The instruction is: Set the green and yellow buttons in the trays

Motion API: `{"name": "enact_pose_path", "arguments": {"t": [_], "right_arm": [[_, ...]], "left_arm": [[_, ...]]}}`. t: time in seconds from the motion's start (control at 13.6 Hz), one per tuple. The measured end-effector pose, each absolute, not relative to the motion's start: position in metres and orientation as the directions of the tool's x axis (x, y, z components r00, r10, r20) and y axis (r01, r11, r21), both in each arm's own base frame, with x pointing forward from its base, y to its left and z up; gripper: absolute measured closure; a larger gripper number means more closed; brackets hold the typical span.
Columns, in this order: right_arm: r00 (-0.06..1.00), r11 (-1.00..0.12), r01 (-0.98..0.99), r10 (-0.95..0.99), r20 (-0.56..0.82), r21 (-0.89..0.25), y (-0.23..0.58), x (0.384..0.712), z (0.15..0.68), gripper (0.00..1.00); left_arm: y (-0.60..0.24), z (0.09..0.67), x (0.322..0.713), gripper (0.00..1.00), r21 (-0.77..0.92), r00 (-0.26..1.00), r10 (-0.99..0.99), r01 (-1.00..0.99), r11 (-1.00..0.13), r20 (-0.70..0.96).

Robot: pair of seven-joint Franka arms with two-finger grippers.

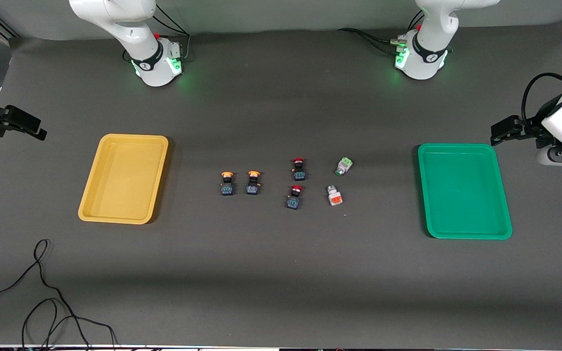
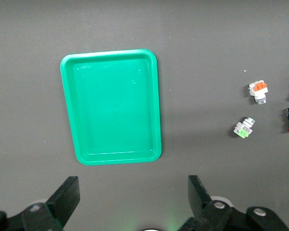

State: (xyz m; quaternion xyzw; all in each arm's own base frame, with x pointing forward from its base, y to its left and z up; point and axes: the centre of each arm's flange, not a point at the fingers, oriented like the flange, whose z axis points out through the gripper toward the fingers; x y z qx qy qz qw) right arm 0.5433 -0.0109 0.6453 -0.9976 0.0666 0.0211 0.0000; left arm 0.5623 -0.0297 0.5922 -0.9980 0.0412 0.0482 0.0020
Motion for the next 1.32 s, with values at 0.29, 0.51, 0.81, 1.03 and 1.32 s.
{"name": "enact_pose_path", "arguments": {"t": [0.29, 0.51, 0.81, 1.03, 1.32], "right_arm": [[0.989, -0.991, -0.132, -0.133, -0.067, 0.009, -0.011, 0.544, 0.634, 0.00], [0.989, -0.992, -0.126, -0.127, -0.081, 0.011, -0.010, 0.547, 0.626, 0.00], [0.993, -0.997, -0.074, -0.074, -0.095, 0.011, 0.019, 0.552, 0.617, 0.00], [0.990, -0.996, -0.093, -0.094, -0.104, 0.015, 0.068, 0.562, 0.596, 0.00], [0.985, -0.990, -0.138, -0.137, -0.109, 0.001, 0.162, 0.579, 0.543, 0.00]], "left_arm": [[-0.039, 0.591, 0.562, 0.00, 0.002, 0.990, -0.097, -0.098, -0.995, -0.099], [-0.060, 0.582, 0.559, 0.00, 0.026, 0.985, -0.130, -0.128, -0.991, -0.117], [-0.123, 0.550, 0.546, 0.00, 0.060, 0.980, -0.165, -0.159, -0.985, -0.113], [-0.212, 0.523, 0.509, 0.00, 0.045, 0.982, -0.167, -0.163, -0.986, -0.088], [-0.295, 0.494, 0.462, 0.00, 0.041, 0.977, -0.206, -0.204, -0.978, -0.059]]}}
